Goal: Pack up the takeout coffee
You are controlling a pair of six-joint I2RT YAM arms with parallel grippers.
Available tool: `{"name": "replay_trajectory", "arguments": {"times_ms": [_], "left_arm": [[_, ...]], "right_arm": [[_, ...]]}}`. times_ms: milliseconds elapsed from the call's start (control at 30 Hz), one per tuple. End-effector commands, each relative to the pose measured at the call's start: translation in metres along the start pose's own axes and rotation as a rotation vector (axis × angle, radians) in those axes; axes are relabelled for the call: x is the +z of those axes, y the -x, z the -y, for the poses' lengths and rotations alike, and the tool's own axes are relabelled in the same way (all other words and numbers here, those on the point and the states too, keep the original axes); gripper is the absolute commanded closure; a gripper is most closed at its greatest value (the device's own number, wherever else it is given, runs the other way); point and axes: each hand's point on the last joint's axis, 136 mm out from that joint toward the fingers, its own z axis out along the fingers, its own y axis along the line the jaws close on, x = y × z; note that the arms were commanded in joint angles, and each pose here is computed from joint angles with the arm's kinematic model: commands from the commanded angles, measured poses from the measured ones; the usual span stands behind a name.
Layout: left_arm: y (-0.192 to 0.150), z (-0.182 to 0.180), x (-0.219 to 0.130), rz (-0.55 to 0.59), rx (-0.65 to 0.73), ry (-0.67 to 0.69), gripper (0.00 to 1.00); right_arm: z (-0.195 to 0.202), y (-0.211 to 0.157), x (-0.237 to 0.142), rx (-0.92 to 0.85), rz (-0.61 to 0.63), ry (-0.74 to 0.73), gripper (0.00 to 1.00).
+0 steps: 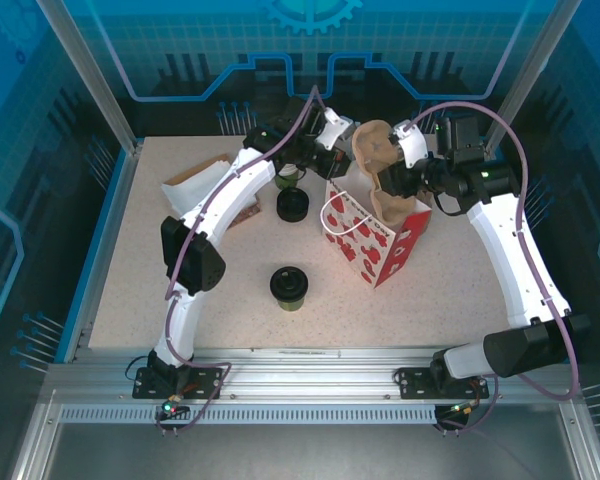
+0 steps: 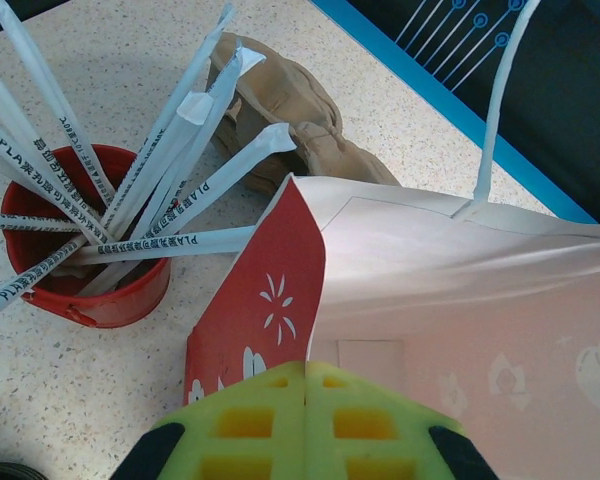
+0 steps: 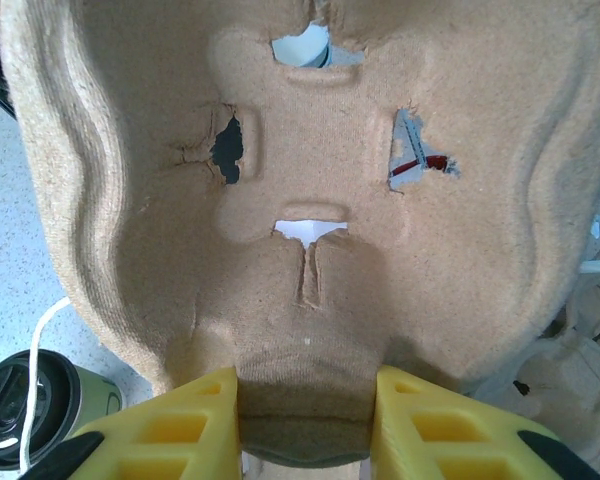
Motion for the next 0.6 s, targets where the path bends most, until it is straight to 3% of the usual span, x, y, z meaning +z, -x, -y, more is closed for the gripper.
{"name": "replay_trajectory", "arguments": {"times_ms": [0,567], "left_arm": [[0.011,0.012,-0.016,0.028,0.032,-0.037,1.0],[0.011,0.01,-0.019,0.037,0.02,-0.026,1.0]], "right_arm": [[-0.003,-0.011,-0.007,-0.006,-0.027,-0.005,0.68],[-0.009,-0.038,-0.006,0.019,-0.177,-0.072,0.68]]}}
